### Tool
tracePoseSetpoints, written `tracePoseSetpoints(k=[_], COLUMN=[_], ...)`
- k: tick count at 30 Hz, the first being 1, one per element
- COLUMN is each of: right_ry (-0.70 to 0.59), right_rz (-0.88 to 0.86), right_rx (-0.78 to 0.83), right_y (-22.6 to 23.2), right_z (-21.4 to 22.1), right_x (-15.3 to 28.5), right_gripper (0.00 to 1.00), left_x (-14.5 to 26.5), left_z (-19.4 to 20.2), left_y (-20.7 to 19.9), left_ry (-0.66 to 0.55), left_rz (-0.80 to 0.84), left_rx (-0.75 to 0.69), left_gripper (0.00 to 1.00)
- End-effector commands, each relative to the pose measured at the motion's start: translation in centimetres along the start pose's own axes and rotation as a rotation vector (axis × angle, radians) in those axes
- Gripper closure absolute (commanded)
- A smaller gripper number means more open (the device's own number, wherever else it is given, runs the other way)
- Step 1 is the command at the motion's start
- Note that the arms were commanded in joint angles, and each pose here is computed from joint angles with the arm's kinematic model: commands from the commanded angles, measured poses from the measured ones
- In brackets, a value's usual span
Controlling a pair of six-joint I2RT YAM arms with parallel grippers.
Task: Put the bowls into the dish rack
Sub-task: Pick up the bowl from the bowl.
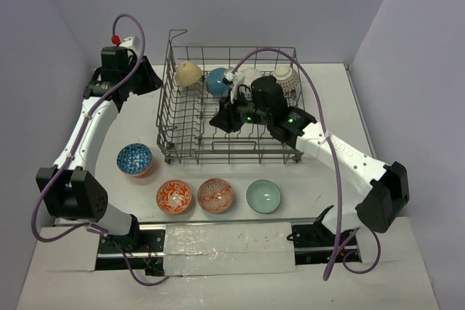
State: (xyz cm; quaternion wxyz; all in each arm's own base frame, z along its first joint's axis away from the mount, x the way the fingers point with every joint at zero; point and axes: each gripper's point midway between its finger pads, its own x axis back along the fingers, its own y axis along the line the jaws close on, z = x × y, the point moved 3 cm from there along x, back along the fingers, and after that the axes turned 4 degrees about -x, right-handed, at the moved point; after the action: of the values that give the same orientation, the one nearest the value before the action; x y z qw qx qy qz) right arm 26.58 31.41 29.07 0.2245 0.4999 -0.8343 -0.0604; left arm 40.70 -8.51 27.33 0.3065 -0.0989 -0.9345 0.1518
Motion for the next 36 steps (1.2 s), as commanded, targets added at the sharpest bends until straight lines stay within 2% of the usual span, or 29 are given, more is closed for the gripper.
tracePoseSetpoints(k=[1,9,17,19,26,27,36], right_ry=[-0.069,-0.066,0.049,0.086,0.211,0.26,0.372], right_rz=[-0.018,-0.075,-0.168,-0.191,-0.24,-0.231,-0.299], right_rx=[0.072,0.129,0.208,0.226,0.292,0.293,0.348], right_y=[1.9,5.1,9.4,10.2,12.4,12.2,14.9], right_z=[-1.7,-1.4,0.7,1.4,3.5,4.7,5.4], right_x=[1.8,2.7,1.3,0.5,-3.0,-4.1,-10.4], right_gripper=[0.65,0.64,0.63,0.63,0.61,0.6,0.58], left_x=[2.5,4.1,7.7,9.3,12.7,13.0,18.6], left_z=[-2.7,-4.1,-6.3,-7.3,-8.7,-8.7,-9.5], left_y=[-0.6,-0.2,1.5,3.3,5.5,5.8,8.1], left_ry=[-0.122,-0.19,-0.335,-0.4,-0.522,-0.534,-0.738], left_rz=[0.021,0.025,-0.066,-0.144,-0.267,-0.284,-0.482], left_rx=[0.0,0.02,0.072,0.097,0.15,0.156,0.195], left_gripper=[0.64,0.64,0.64,0.64,0.64,0.64,0.63])
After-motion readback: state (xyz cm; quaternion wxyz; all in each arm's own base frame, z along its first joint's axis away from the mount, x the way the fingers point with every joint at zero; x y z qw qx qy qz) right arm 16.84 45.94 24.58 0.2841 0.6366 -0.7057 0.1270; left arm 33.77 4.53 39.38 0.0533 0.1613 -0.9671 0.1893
